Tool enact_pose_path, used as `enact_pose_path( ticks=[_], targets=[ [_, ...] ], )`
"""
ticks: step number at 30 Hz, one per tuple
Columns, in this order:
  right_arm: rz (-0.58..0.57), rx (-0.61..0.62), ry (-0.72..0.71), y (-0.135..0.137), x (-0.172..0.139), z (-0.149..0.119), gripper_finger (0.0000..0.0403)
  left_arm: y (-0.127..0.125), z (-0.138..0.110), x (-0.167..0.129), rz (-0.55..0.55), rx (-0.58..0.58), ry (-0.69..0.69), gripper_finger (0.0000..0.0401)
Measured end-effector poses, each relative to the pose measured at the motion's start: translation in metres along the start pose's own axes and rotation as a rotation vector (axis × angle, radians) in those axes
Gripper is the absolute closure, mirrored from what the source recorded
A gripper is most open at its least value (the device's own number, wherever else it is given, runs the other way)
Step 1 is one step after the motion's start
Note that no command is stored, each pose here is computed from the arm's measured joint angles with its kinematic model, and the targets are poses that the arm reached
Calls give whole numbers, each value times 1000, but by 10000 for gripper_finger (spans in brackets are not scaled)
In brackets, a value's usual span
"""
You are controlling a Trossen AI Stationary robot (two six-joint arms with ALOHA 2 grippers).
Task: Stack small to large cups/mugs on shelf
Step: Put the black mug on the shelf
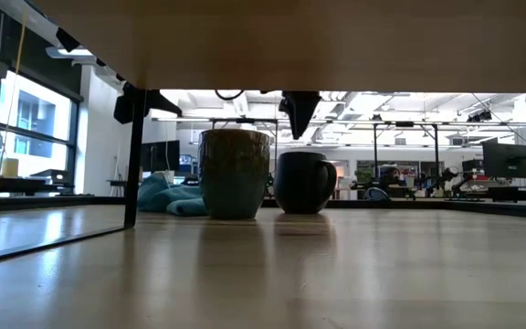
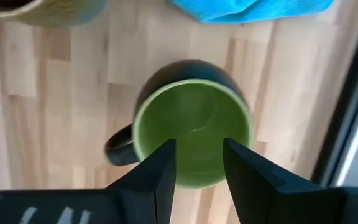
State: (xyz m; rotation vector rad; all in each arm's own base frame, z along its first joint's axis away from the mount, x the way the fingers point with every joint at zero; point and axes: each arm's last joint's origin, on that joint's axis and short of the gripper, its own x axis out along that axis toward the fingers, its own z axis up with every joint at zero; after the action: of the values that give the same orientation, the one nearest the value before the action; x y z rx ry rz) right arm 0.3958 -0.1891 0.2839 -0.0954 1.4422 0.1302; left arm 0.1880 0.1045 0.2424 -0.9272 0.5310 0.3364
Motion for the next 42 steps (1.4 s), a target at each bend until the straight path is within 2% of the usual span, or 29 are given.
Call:
enact_pose_path(
  ticks=[7, 14, 42],
  targets=[
    [-38, 23, -48, -9, 1, 2, 279, 0, 1, 0, 14, 27, -21, 186],
    [-36, 58, 7, -23, 15, -4, 279, 0, 1, 0, 22, 32, -27, 186],
    [-15, 35, 68, -30, 50, 3, 281, 1, 1, 0, 26, 32, -27, 186]
  ],
)
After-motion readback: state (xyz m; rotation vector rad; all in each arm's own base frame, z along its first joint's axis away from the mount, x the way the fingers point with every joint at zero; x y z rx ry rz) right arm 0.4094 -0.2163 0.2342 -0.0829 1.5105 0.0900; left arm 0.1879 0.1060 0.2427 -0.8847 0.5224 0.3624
